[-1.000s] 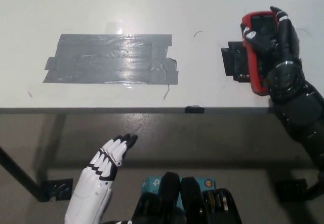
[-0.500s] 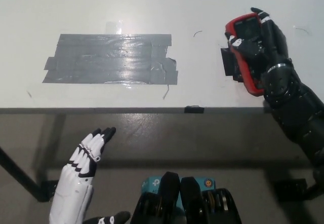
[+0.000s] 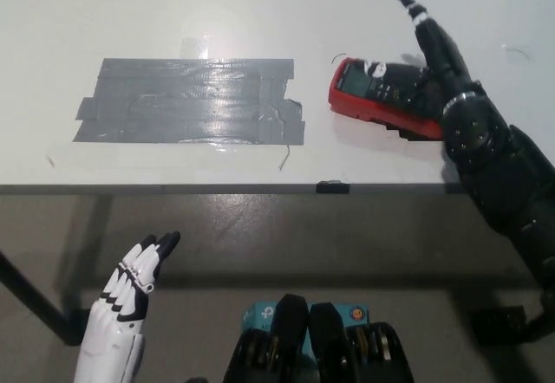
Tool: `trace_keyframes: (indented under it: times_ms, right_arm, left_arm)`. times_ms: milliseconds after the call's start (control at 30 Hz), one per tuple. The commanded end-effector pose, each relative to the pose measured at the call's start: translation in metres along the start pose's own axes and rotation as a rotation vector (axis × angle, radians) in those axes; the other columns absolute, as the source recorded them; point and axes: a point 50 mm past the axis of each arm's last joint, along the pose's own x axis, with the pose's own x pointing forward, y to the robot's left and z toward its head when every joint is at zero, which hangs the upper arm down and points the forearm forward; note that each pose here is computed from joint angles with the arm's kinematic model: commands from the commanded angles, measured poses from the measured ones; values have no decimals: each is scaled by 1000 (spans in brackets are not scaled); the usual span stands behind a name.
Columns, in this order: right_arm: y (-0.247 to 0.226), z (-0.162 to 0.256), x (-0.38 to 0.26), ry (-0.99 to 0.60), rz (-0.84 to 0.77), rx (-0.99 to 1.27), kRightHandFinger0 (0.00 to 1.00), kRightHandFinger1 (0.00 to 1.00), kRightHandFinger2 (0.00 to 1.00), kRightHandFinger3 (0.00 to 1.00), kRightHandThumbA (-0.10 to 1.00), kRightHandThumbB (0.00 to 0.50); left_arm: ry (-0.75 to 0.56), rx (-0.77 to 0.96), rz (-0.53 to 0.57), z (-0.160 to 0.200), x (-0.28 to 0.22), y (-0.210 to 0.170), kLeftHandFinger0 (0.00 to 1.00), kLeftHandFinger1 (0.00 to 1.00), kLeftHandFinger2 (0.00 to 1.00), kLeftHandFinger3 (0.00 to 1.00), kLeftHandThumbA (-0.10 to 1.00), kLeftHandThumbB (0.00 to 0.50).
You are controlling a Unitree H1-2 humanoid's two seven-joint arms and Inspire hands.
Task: The robot first picks the multimeter with right hand and then unfolds the black stand on the back of it using left hand
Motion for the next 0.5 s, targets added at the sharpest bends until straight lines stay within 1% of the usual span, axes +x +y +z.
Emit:
trace_keyframes:
  times_ms: [0,33,67,100,133,167,200,300,333,367,400,433,467]
  right_arm:
    - [-36,43,15,-148,-136,24,1000,1000,1000,1000,818,462]
    - [-41,49,15,-169,-145,19,1000,1000,1000,1000,869,477]
    - [-47,55,16,-188,-152,22,1000,1000,1000,1000,896,480]
    - [-50,60,16,-203,-157,29,1000,1000,1000,1000,973,496]
    - [-58,73,14,-233,-170,38,1000,1000,1000,1000,894,483]
    - [-61,79,12,-252,-178,51,1000,1000,1000,1000,890,483]
    - [-69,91,6,-293,-195,74,1000,1000,1000,1000,867,457]
    - [-92,120,-6,-405,-244,111,1000,1000,1000,1000,881,468]
    - [-105,136,-13,-466,-266,130,1000,1000,1000,1000,883,466]
    - [-122,155,-23,-540,-296,151,1000,1000,1000,1000,876,456]
    - [-131,165,-28,-575,-318,160,1000,1000,1000,1000,873,454]
    - [-142,181,-43,-623,-359,149,1000,1000,1000,1000,943,454]
    - [-153,193,-56,-661,-392,141,1000,1000,1000,1000,952,453]
  left_arm:
    - [-44,-13,64,7,2,9,1000,920,940,1000,1000,221]
    - [-47,-11,67,8,3,10,1000,922,939,1000,1000,214]
    - [-51,-10,74,7,4,10,1000,924,940,1000,1000,208]
    - [-54,-11,78,7,5,10,1000,934,950,1000,1000,203]
    - [-54,-10,80,6,5,11,1000,937,954,1000,1000,204]
    - [-54,-7,82,6,5,12,1000,938,954,1000,1000,205]
    - [-60,-3,81,6,6,13,1000,947,964,1000,1000,200]
    - [-71,-5,81,2,13,14,1000,965,980,1000,1000,198]
    - [-86,-3,85,-1,21,15,1000,966,980,1000,1000,183]
    - [-105,4,89,-3,31,17,1000,966,981,1000,1000,178]
    - [-116,13,92,-4,39,18,1000,967,981,1000,1000,177]
    - [-121,6,99,-7,47,20,1000,997,1000,1000,1000,152]
    - [-132,-6,107,-10,57,21,1000,1000,1000,1000,1000,154]
